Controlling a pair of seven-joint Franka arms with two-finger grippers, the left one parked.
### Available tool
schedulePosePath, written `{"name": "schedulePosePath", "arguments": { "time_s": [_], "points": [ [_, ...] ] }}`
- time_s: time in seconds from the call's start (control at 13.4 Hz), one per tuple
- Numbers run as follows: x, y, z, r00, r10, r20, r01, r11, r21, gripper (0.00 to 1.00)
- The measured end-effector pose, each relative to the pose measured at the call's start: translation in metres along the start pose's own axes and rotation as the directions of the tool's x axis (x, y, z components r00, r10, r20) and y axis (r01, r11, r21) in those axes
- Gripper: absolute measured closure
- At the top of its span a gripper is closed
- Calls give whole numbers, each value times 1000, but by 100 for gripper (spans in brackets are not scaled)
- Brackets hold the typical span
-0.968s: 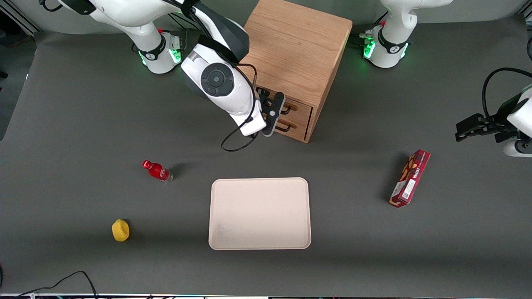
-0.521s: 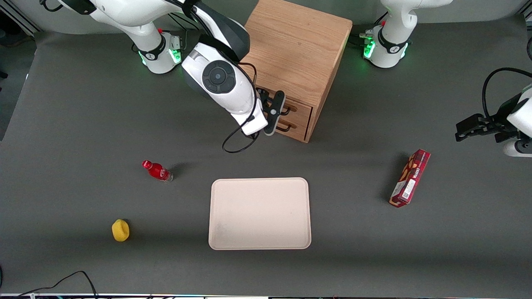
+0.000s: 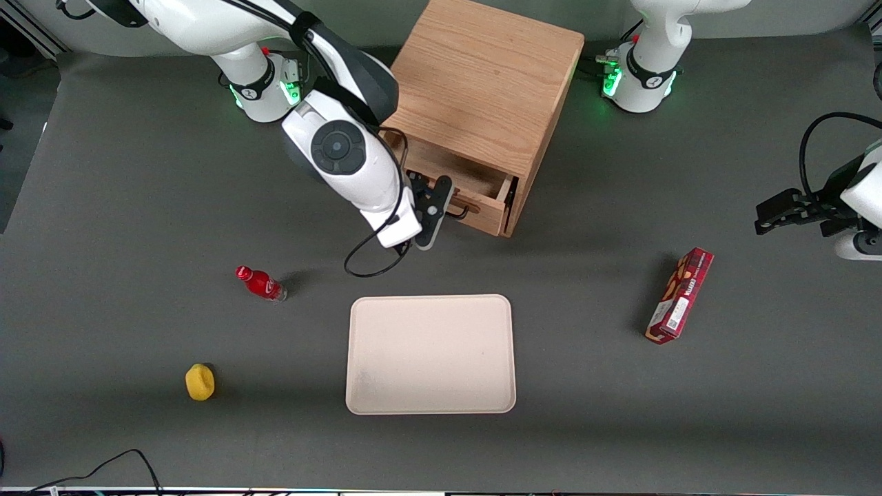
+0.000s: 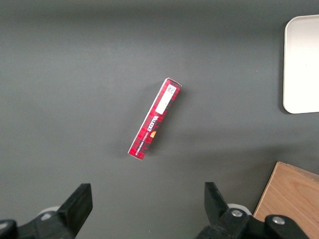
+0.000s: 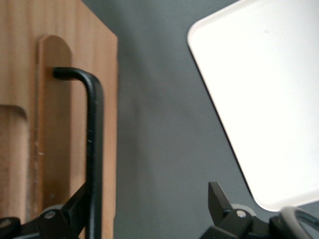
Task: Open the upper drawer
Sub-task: 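Pull the handle outward with the right gripper, sliding the drawer open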
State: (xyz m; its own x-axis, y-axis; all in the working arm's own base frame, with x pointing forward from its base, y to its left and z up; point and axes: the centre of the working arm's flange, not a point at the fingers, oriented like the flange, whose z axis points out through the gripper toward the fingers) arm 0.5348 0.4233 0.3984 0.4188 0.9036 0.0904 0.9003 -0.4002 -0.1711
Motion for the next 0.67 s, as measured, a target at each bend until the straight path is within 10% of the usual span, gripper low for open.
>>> {"name": "schedulePosePath", "arguments": {
  "time_s": [0.67],
  "points": [
    [-21, 77, -22, 987, 100, -129, -115, 987, -114, 0]
  ]
}}
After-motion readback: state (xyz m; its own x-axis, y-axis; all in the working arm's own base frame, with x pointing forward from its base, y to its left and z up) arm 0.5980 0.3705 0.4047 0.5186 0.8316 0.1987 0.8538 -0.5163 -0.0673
